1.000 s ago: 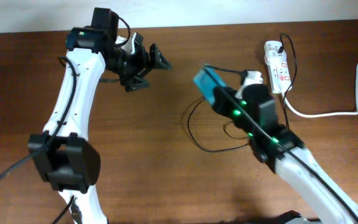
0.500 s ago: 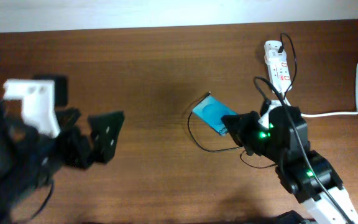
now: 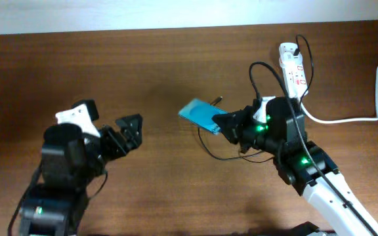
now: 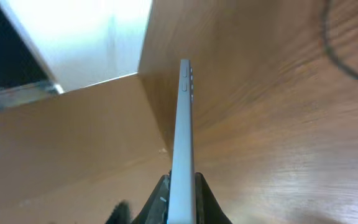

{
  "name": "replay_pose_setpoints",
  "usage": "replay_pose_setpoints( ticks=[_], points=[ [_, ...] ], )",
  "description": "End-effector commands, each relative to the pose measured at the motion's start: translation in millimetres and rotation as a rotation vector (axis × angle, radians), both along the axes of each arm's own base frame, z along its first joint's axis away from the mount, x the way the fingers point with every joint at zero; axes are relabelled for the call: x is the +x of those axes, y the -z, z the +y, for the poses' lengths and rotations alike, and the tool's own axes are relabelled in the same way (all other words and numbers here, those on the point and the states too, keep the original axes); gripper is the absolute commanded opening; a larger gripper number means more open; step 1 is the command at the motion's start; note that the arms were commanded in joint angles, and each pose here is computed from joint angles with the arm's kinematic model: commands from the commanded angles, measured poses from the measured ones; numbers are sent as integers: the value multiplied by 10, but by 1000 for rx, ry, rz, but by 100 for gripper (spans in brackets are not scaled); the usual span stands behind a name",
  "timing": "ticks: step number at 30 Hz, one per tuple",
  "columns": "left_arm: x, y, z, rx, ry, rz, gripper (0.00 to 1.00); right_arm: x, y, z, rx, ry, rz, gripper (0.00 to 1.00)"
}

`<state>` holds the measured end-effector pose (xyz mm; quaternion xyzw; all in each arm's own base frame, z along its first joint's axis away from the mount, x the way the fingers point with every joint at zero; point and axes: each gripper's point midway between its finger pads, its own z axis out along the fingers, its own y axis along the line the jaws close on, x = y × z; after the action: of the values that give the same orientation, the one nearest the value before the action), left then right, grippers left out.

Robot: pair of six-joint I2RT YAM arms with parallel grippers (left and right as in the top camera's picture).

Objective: Plug charger to phone and switch on socket

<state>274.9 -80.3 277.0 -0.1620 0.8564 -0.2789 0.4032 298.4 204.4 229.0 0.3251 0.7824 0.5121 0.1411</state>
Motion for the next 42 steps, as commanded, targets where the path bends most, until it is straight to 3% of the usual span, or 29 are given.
replay_pose_setpoints(
  ticks=[1,3,6,11,15,22,27,28,30,36,42],
  points=[
    [158,320,-157,-194,-63,206,99,147,-329,179,31,87,-144,4],
    [223,386,-402,-293,35,273,99,191,-267,338,16,89,-161,4],
    [320,231,-687,-412,187,249,99,299,-53,689,34,8,-165,4],
    [335,215,-689,-492,127,301,99,378,-330,1047,166,-64,-320,4],
    [378,213,-617,-511,85,305,100,266,-358,1127,259,-111,-222,4],
    [471,217,-396,-579,-30,329,87,137,-322,1196,408,-110,36,4],
    [471,218,-395,-648,-84,377,89,166,-322,1181,377,-109,-17,4],
    [480,226,-382,-644,-92,375,87,166,-346,1184,383,-112,-25,4],
    [489,231,-369,-671,-124,392,71,137,-429,1209,405,-141,-49,4],
    [488,229,-370,-790,-214,473,68,105,-514,1231,414,-176,-96,4],
    [493,215,-377,-817,-227,486,48,105,-511,1231,400,-182,-117,4]
  ],
)
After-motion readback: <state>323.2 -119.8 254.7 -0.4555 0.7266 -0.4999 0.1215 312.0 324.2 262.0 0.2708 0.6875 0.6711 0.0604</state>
